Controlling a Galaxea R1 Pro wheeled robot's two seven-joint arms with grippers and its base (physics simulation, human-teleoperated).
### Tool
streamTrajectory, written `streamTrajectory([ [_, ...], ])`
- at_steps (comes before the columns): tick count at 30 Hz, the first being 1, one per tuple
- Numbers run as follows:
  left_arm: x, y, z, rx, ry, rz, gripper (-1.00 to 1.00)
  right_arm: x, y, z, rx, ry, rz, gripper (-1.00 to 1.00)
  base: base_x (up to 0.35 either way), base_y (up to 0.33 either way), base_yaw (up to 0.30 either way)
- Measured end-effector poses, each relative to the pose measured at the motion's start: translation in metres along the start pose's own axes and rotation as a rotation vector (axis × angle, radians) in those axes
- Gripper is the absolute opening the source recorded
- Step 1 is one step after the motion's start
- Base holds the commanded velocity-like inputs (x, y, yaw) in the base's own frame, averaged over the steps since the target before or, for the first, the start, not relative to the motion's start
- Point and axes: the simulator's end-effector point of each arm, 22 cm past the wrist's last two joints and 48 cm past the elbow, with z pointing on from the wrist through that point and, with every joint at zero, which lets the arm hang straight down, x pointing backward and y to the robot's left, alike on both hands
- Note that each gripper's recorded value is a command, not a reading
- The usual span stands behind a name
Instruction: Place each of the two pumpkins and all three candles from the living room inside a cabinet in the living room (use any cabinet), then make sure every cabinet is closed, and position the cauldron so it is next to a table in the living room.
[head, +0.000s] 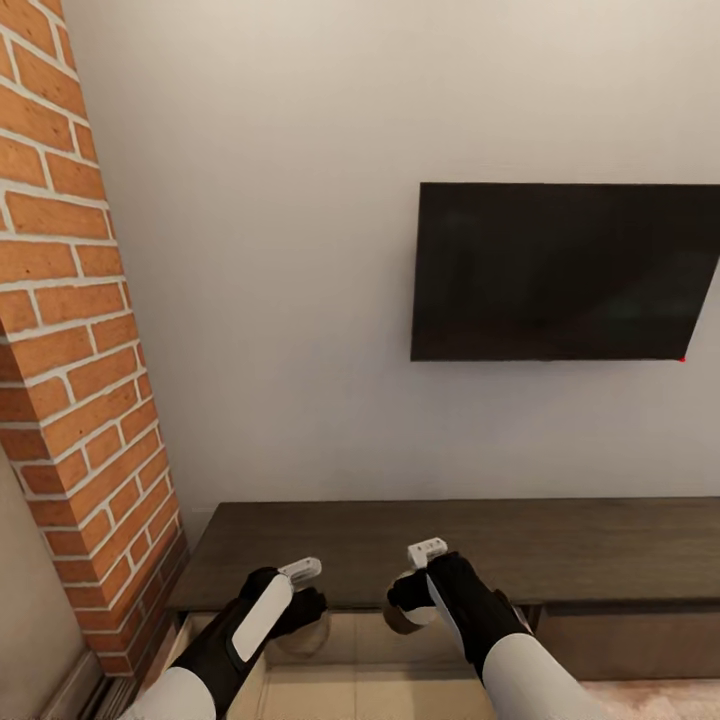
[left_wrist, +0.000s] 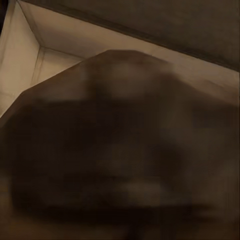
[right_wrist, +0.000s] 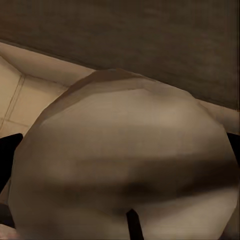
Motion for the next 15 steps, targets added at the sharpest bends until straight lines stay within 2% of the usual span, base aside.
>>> streamTrajectory([
  [2, 0.001, 0.007, 0.004, -0.017, 0.009, 0.002, -1.0, 0.004, -0.001, 0.003, 0.006, 0.007, 0.033, -1.0, 0.0, 0.0, 0.0],
  [5, 0.006, 0.015, 0.009, -0.034, 0.025, -0.001, -1.0, 0.017, 0.006, 0.01, -0.02, 0.032, 0.09, -1.0, 0.0, 0.0, 0.0],
  [8, 0.018, 0.025, 0.018, -0.063, 0.042, -0.015, -1.0, 0.023, 0.007, 0.013, -0.02, 0.047, 0.103, -1.0, 0.0, 0.0, 0.0],
  [15, 0.018, 0.031, 0.032, -0.077, 0.003, -0.077, -1.0, 0.034, 0.001, 0.022, 0.011, 0.062, 0.112, -1.0, 0.0, 0.0, 0.0],
])
